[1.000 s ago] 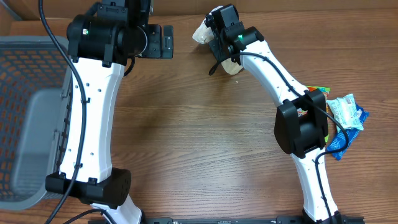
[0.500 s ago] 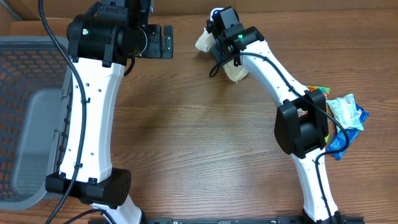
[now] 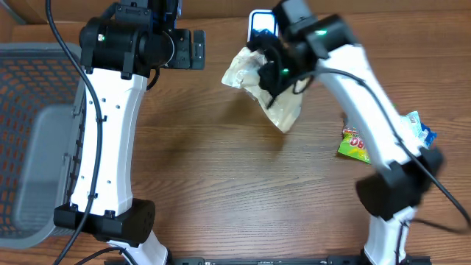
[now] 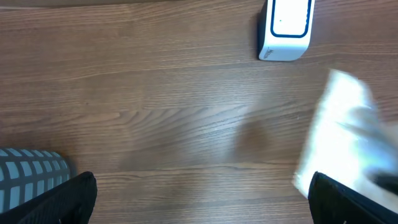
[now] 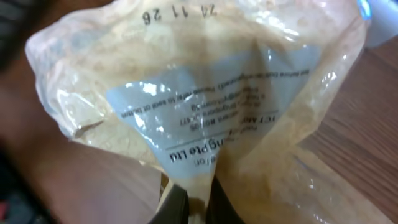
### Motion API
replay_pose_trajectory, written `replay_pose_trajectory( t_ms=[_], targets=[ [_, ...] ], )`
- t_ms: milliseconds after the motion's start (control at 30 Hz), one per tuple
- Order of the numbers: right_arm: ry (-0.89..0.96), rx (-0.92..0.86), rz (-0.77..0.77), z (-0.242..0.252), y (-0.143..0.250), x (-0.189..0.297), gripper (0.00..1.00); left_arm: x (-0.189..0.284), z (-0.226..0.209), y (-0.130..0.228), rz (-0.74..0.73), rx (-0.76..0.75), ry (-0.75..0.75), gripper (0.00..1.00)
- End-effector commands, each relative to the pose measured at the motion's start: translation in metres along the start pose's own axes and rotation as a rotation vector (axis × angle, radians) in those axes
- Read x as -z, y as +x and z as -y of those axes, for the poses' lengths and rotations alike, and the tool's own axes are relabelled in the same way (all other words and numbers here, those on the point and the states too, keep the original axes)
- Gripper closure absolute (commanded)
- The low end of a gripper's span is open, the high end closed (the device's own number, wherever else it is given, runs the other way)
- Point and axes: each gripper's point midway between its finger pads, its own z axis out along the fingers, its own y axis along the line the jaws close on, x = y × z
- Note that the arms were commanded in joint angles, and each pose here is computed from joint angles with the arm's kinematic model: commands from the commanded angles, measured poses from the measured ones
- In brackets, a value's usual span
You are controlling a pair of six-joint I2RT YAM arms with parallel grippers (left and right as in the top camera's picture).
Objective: Scan the item barcode
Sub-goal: 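Carry the mushroom bag right and drop it on the other packets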
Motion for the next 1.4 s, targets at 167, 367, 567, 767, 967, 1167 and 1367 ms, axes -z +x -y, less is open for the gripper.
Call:
replay_pose_trajectory(
  t_ms=[167,367,567,767,967,1167,1367],
  targets=[
    [-0.337,0.328,0.268,-0.071,0.032,0.141,0.96,-0.005,-0.002,0.000,-0.007,-0.017,-0.009,0.00],
    [-0.173,0.085,0.255,-0.016,0.046,0.159,0.96,-0.005,-0.002,0.000,-0.007,-0.017,-0.009,0.00],
    [0.078,-0.373,0.165,0.062,0.080,0.166,0.96,-0.005,-0.002,0.000,-0.007,-0.017,-0.009,0.00],
    [0.411,-0.882,0.006,0.151,0.154,0.143,0.96,-0.005,-0.002,0.000,-0.007,-0.017,-0.009,0.00],
    [0.541,-1.059,-0.099,0.197,0.213,0.084,0.96,-0.005,-0.002,0.000,-0.007,-0.017,-0.009,0.00],
    [0.542,-1.096,-0.142,0.208,0.240,0.056,0.66,-0.005,-0.002,0.000,-0.007,-0.017,-0.009,0.00],
    [0.512,-1.087,-0.064,0.208,0.220,0.069,0.04,-0.005,-0.002,0.000,-0.007,-0.017,-0.009,0.01]
  ],
)
